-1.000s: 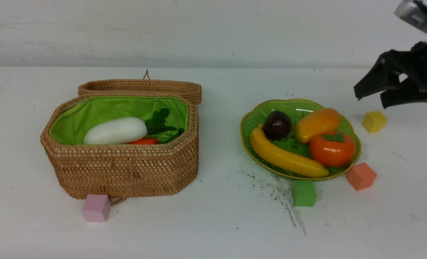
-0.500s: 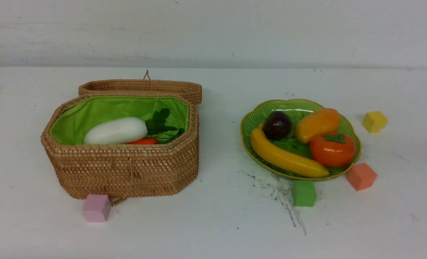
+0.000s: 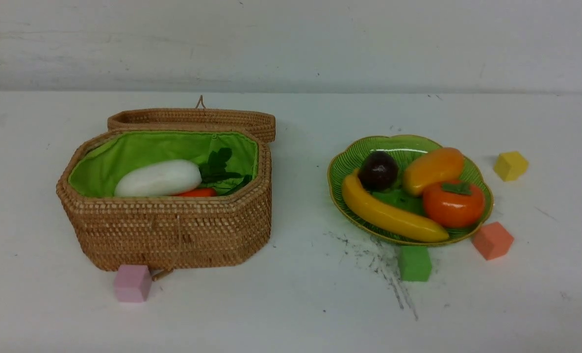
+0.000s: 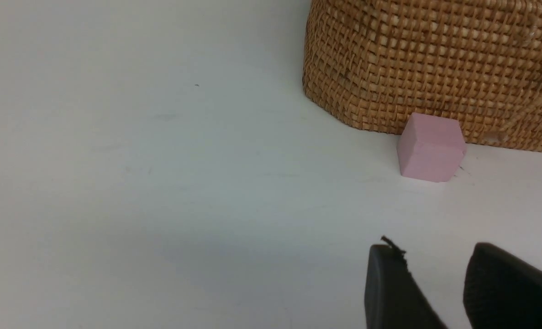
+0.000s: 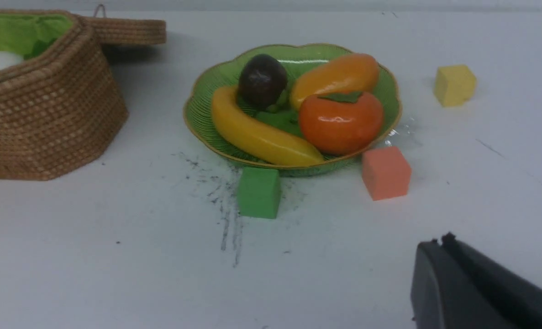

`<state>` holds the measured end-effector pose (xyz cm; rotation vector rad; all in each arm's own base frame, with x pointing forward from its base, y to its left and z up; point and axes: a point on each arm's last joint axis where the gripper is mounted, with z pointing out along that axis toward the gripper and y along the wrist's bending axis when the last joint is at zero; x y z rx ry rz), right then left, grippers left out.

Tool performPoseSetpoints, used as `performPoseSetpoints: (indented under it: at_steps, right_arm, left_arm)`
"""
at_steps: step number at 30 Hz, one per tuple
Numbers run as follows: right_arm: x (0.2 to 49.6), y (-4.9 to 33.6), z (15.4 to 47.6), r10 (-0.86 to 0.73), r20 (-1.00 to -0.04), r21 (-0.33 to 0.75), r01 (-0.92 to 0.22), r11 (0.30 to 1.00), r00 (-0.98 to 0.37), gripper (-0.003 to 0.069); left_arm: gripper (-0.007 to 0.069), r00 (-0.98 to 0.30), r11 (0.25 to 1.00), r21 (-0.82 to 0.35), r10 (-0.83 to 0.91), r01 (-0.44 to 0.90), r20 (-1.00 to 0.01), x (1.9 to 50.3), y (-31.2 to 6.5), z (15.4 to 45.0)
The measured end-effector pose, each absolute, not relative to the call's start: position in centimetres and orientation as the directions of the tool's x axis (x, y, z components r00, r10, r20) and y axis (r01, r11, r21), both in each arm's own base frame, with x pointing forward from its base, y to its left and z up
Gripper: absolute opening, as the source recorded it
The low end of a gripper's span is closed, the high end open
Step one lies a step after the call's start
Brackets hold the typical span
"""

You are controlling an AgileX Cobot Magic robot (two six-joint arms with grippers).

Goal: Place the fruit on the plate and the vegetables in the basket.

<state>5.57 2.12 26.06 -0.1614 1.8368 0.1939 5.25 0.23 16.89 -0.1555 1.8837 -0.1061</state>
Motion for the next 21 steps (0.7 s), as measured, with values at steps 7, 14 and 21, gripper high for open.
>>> performPoseSetpoints:
  at_steps: [7, 14, 21]
  right_arm:
    - [5.3, 2.7, 26.0, -0.034, -0.96, 0.057, -0.314, 0.948, -0.278, -0.0008]
    - [5.3, 2.3, 25.7, -0.173, -0.948, -0.084, -0.313, 0.946, -0.266, -0.0006]
    - [5.7, 1.7, 25.8, -0.227, -0.95, -0.172, -0.248, 0.953, -0.213, -0.0003]
  left_arm:
    - [0.0239, -0.308, 0.987, -0.151, -0.161, -0.054, -0.938, 5.2, 0.2, 16.9]
    - [0.0239, -0.308, 0.987, -0.151, -0.161, -0.054, -0.938, 5.2, 0.2, 16.9]
    - [0.0239, -0.308, 0.987, -0.151, -0.161, -0.054, -0.938, 5.2, 0.2, 16.9]
